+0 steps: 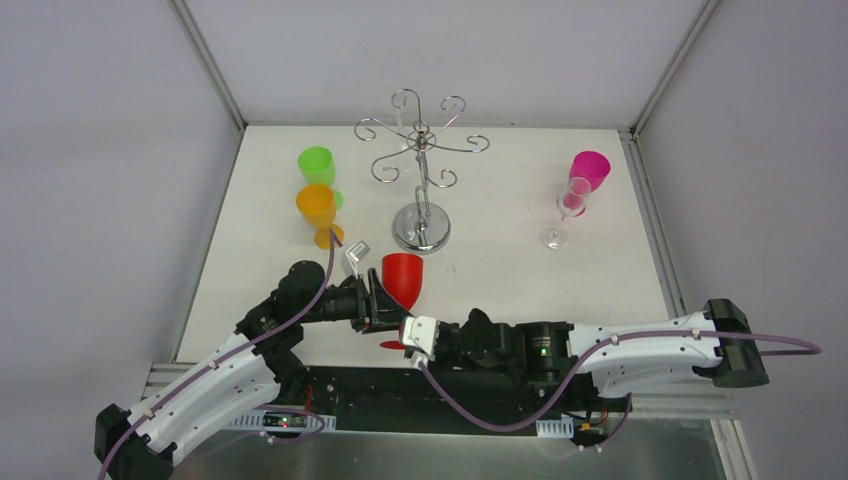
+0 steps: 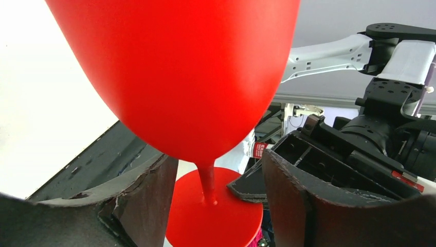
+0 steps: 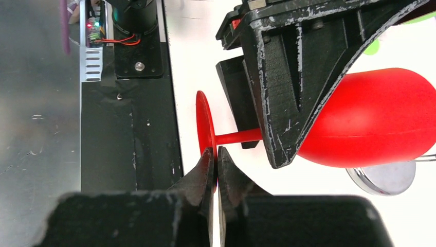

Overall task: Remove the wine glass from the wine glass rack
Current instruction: Place the wine glass at the center of the board.

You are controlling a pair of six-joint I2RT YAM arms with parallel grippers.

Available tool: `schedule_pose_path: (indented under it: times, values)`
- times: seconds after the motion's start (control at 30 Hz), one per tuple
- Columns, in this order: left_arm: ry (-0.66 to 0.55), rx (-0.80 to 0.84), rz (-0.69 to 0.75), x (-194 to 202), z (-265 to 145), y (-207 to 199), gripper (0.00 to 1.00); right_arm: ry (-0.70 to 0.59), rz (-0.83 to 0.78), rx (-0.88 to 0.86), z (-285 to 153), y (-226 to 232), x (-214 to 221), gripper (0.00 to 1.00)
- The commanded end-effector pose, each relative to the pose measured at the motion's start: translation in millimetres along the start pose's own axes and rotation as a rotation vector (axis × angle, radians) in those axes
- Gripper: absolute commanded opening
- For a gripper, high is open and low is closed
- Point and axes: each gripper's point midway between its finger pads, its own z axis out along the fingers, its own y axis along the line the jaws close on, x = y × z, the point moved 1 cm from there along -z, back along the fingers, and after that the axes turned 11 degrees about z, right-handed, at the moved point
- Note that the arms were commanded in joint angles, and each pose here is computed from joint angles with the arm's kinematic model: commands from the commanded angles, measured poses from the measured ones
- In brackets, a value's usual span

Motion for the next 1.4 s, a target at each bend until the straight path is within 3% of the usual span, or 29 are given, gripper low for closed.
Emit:
schedule_pose_path:
  times: [0.0,0.37,0.8,0.93,1.17,1.37]
  values:
    - [-0.042,0.05,0.03,-7.4,-0.3,-11.5,0.6,-0.12,-0.004,0.049,0.4,-6.9,-39.5,0.0]
    - [-0.037,0.039,0.026,-4.9,0.9,-6.0,0.41,-0.128,0.008,0.097,4.2,-13.0,-43.1,0.0]
    - [-0.038,0.047,0.039,-5.0,0.3,-7.2,0.01,-0.153,0.034,0.113,0.7,-15.8,-50.3,0.0]
    - [-0.039,0.042,0.045,-5.5,1.0,-6.3,0.0,-0.161,0.058,0.107,-1.6,-14.7,-53.7,0.0]
    - [-0.032,0.057,0.067,-4.9,-0.6,-10.2,0.0,-0.146,0.092,0.121,-9.2,-17.8,-50.6,0.35]
    - [-0.003,0.077,0.103,-0.3,-1.8,-12.9,0.0,-0.138,0.144,0.139,-24.9,-22.9,-47.4,0.45]
